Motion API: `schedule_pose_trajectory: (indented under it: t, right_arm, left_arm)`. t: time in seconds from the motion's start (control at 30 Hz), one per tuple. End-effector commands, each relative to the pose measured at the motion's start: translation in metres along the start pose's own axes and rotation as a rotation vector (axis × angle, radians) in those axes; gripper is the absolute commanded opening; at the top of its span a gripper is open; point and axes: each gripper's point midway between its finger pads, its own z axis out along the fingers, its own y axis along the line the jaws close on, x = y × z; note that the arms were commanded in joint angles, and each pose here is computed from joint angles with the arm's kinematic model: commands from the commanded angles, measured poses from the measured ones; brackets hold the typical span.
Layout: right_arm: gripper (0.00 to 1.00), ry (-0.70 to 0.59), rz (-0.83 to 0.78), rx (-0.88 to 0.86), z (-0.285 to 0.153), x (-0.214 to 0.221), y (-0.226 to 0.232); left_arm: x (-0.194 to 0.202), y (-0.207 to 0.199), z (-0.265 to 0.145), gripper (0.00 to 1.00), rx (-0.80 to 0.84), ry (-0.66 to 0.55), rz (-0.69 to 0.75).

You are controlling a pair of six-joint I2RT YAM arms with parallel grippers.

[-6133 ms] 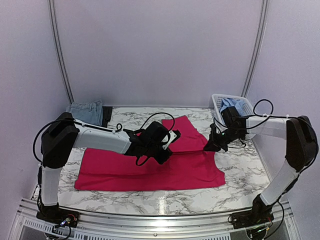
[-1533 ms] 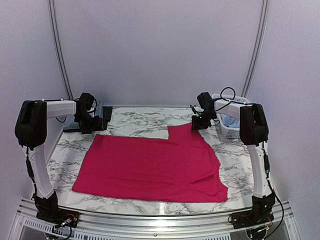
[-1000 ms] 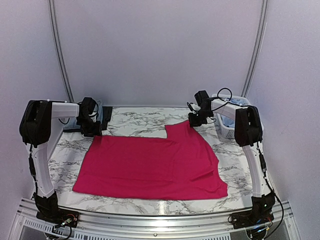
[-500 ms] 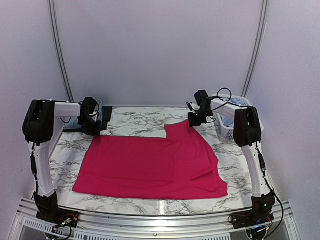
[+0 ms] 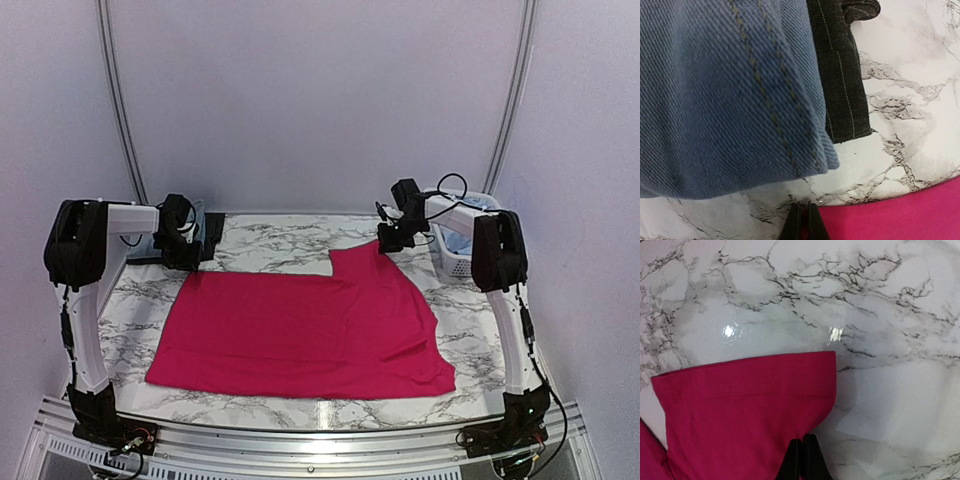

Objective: Fold and stack the mixed laundry pile
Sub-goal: Pick up the 1/3-folded T-shirt from the center of the board.

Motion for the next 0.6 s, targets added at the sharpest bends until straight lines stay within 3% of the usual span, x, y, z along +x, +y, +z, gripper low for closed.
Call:
schedule_pose_trajectory:
  t: [0.0,0.57]
  right_arm:
    - [0.00,-0.114,0.024,-0.078,-0.067,-0.022,0.028]
    - [0.00,-0.158,0.024,-0.137,-0.174,0.041,0.068]
  left_arm:
    - [-0.017,-0.001,-0.027,0.00,0.018,-0.093,0.027]
    - [0.008,-0.014,-0.106,0.00,0.095,-0.236,0.168]
